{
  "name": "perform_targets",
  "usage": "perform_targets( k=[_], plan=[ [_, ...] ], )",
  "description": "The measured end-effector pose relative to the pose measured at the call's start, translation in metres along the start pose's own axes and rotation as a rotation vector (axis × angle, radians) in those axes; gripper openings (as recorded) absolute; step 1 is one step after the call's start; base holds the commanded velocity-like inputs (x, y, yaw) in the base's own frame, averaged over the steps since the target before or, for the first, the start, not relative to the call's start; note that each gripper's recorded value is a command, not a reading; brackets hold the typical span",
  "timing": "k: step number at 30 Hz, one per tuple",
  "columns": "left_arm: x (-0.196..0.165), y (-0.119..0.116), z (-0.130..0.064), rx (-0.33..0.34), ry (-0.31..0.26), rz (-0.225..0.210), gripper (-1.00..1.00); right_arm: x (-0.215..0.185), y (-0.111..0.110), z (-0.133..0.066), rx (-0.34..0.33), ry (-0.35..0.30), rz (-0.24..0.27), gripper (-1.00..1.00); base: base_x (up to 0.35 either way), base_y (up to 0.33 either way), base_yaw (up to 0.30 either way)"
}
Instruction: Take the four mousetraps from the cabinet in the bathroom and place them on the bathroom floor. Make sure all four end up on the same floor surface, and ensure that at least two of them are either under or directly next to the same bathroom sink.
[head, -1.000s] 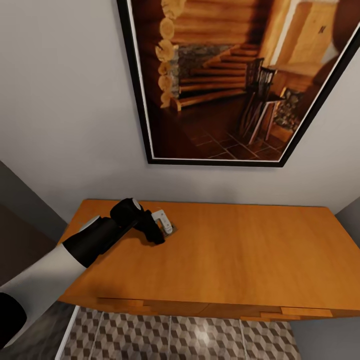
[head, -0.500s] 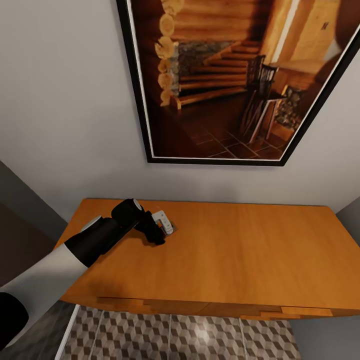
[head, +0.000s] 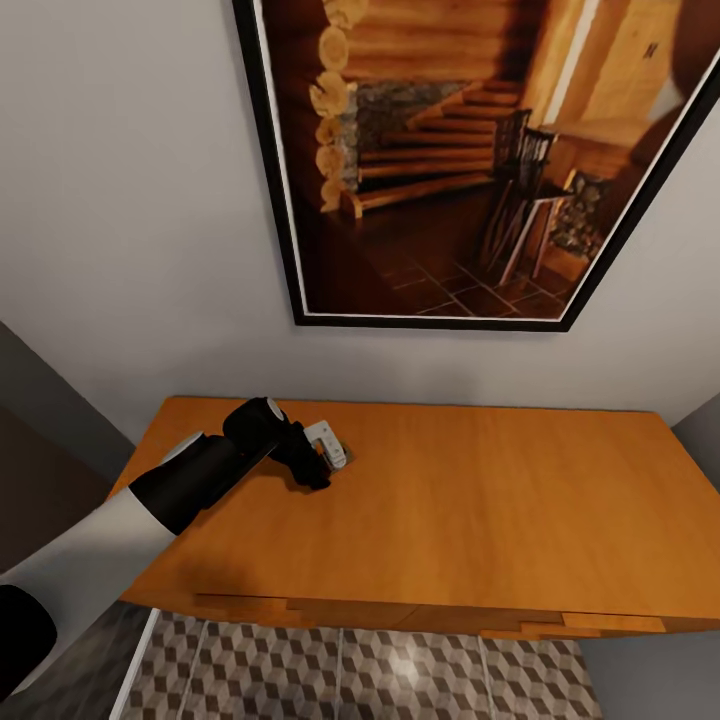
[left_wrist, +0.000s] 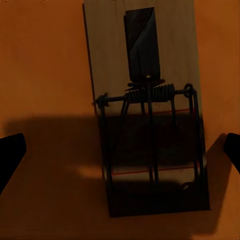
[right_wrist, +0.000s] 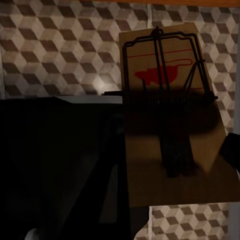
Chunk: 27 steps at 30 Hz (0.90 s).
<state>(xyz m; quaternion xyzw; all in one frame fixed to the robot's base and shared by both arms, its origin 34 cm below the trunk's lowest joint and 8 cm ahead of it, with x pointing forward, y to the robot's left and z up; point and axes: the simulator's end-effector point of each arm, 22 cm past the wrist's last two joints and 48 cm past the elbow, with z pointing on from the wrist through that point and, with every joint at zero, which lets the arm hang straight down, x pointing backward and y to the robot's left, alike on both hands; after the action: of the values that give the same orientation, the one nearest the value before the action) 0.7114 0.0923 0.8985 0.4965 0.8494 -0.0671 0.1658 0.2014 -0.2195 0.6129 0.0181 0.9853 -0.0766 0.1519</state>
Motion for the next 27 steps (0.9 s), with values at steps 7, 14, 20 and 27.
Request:
perform_targets(
  k=[7, 14, 20, 27],
  plan=[
    [-0.0001, 0.0001, 0.0000, -0.001, 0.001, 0.001, 1.00, 0.0000, 0.0000, 0.0000, 0.000, 0.000, 0.000, -1.00, 0.000, 0.000, 0.000],
    [-0.0004, 0.0001, 0.0000, -0.002, 0.000, 0.002, 1.00, 0.0001, 0.0000, 0.0000, 0.000, 0.000, 0.000, -1.00, 0.000, 0.000, 0.000],
    [0.0002, -0.0030, 0.0007, 0.013, 0.000, -0.010, -1.00, 0.0001, 0.0000, 0.0000, 0.000, 0.000, 0.000, -1.00, 0.000, 0.000, 0.000],
    [-0.0004, 0.0001, 0.0001, -0.002, 0.000, 0.000, -1.00, 0.0000, 0.0000, 0.0000, 0.000, 0.000, 0.000, -1.00, 0.000, 0.000, 0.000]
  ],
)
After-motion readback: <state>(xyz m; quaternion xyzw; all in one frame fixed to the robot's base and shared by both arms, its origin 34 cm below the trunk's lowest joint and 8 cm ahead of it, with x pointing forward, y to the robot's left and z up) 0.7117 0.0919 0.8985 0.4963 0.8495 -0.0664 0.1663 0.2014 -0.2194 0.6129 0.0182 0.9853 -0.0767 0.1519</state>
